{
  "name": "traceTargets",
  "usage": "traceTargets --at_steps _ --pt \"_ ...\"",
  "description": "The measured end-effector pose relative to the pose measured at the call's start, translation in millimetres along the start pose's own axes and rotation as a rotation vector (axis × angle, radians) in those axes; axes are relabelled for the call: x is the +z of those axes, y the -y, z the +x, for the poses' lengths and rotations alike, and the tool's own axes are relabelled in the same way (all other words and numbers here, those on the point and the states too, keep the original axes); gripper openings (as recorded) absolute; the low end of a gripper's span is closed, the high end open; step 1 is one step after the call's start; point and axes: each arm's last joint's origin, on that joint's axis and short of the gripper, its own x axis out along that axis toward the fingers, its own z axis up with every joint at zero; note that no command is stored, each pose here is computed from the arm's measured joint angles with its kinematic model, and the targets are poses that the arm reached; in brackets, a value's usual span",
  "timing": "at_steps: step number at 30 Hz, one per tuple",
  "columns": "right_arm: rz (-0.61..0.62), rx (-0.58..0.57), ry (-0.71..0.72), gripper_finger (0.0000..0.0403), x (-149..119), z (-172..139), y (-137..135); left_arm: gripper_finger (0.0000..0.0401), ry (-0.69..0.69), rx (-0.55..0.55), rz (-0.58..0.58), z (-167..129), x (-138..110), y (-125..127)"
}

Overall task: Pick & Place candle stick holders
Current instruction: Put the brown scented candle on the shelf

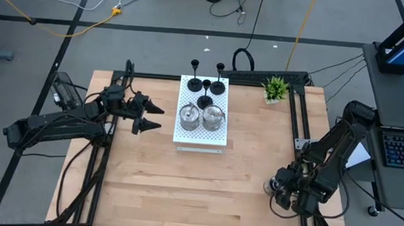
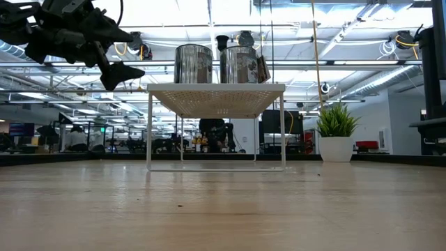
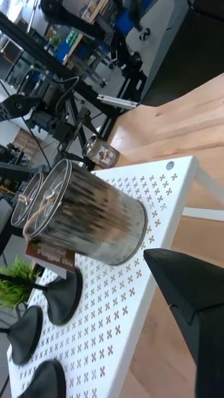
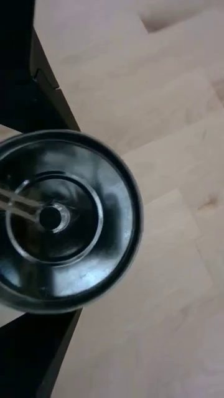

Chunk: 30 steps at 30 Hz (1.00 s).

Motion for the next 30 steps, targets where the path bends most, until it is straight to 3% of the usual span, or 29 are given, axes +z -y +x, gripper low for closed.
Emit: traceTargets --at_steps 6,30 --pt "0.038 -0.024 -0.001 0.04 -3 6 5 0.0399 0.004 0.012 0.0 0 0 0" --pt "-0.051 -0.039 0.004 0.04 10 11 5 0.0399 0.004 0.013 -0.007 0 0 0"
